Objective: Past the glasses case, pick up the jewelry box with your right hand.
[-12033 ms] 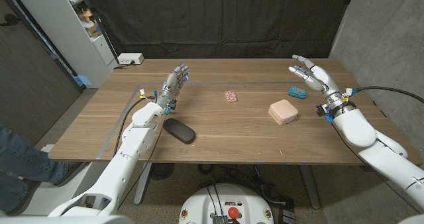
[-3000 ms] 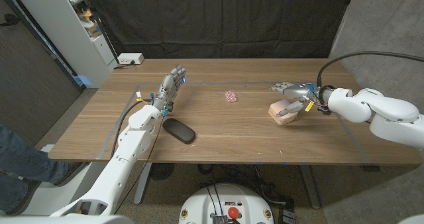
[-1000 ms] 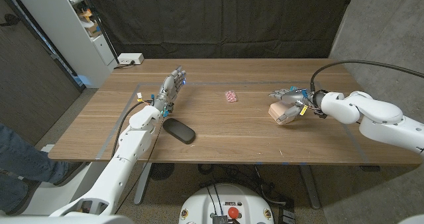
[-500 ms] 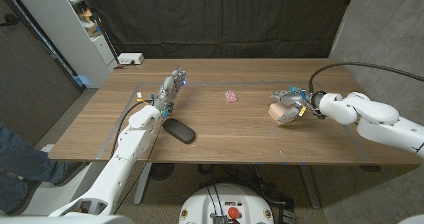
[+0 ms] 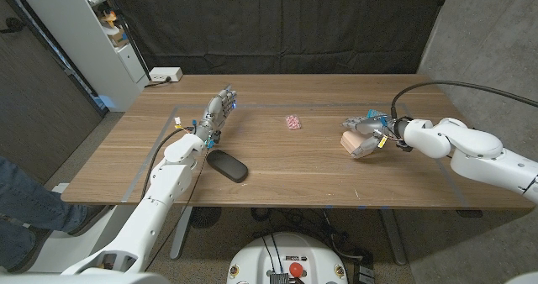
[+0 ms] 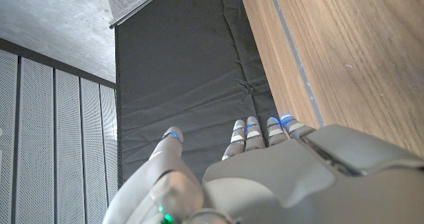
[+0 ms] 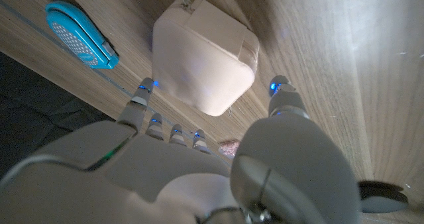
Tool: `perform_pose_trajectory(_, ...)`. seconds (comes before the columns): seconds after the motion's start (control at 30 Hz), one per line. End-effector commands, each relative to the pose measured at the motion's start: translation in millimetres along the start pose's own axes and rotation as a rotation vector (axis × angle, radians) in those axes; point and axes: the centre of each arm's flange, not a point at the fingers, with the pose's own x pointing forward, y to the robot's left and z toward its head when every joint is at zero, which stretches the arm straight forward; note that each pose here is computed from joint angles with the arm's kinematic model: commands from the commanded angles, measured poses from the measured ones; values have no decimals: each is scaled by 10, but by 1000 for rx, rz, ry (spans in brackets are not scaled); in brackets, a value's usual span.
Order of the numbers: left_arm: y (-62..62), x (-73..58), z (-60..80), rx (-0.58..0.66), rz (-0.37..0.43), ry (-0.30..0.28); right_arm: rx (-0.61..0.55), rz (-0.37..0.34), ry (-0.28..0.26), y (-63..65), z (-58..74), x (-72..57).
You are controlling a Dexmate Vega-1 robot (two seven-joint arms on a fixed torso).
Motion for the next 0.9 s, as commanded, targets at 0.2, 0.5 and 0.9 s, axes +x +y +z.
perform_pose_trajectory(0.2,-7,25,-24,0,0,12,26,16,5,84,-44,76)
perform_pose_trajectory(0.5,3,18,-35,-3,3,12,40,-41,-26,59,-54,83)
perform_pose_trajectory(0.9,9,35,-32,-6,1,9,42,-98,-72,36,-40,87)
